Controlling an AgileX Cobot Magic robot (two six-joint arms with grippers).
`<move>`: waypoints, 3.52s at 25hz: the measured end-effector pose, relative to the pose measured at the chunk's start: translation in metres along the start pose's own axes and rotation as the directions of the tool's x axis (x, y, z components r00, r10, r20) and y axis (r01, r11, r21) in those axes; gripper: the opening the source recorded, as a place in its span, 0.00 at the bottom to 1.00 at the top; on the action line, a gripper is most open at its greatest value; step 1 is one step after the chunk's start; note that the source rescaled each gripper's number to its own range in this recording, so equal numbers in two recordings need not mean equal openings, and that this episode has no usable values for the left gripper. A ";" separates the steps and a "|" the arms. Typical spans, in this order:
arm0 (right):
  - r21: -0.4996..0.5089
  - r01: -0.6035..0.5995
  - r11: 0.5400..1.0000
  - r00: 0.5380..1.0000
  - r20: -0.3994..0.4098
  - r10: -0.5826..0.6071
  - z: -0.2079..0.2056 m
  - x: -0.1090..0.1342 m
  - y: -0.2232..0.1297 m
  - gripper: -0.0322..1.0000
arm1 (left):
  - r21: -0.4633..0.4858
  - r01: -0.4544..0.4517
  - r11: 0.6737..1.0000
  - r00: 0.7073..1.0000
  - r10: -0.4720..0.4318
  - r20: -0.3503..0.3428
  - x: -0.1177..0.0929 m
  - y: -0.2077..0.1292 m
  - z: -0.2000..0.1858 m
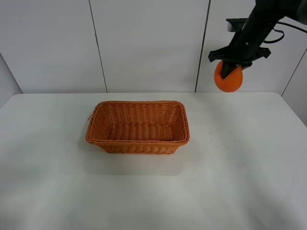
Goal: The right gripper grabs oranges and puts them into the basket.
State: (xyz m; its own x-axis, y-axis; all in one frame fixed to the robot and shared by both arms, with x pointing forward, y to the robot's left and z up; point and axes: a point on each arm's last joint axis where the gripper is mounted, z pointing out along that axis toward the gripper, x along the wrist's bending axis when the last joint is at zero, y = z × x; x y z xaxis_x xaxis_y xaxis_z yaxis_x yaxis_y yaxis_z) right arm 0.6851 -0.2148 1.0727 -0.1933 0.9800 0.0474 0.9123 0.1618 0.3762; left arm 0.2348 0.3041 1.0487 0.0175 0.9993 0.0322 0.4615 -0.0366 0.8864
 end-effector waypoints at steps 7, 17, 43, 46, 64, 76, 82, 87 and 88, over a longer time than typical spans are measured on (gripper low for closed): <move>-0.003 0.222 0.975 0.972 -0.080 -0.222 0.000 0.107 -0.012 0.04 | 0.000 0.000 1.000 1.000 0.000 0.000 0.000 0.000 0.000; -0.057 0.400 0.915 0.904 -0.138 -0.404 0.066 0.208 -0.035 0.04 | 0.000 0.000 1.000 1.000 0.000 0.000 0.000 0.000 0.000; -0.051 0.336 0.940 0.934 -0.110 -0.340 0.052 0.181 0.001 1.00 | 0.000 0.000 1.000 1.000 0.000 0.000 0.000 0.000 0.000; -0.048 0.270 0.962 0.959 -0.079 -0.273 0.051 0.141 0.014 1.00 | 0.000 0.000 1.000 1.000 0.000 0.000 0.000 0.000 0.000; -0.044 -0.136 0.990 0.984 0.113 0.140 0.046 -0.090 0.026 1.00 | 0.000 0.000 1.000 1.000 0.000 0.000 0.000 0.000 0.000; 0.019 -0.144 0.989 0.985 0.100 0.141 -0.003 -0.078 -0.014 1.00 | 0.000 0.000 1.000 1.000 0.000 0.000 0.000 0.000 0.000; 0.131 -0.155 0.979 0.985 0.099 0.143 -0.038 -0.063 -0.086 1.00 | 0.000 0.000 1.000 1.000 0.000 0.000 0.000 0.000 0.000; 0.207 -0.161 0.965 0.985 0.098 0.143 -0.068 -0.045 -0.175 1.00 | 0.000 0.000 1.000 1.000 0.000 0.000 0.000 0.000 0.000; 0.228 -0.162 0.960 0.985 0.097 0.143 -0.070 -0.042 -0.195 1.00 | 0.000 0.000 1.000 1.000 0.000 0.000 0.000 0.000 0.000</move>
State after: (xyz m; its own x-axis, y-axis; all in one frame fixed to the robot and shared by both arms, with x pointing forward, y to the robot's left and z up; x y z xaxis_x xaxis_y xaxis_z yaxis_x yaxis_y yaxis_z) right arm 0.4900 -0.2955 1.0618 -0.0244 0.9996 0.0104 0.9895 0.0227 0.1426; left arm 0.2348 0.3041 1.0487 0.0175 0.9993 0.0322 0.4615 -0.0366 0.8864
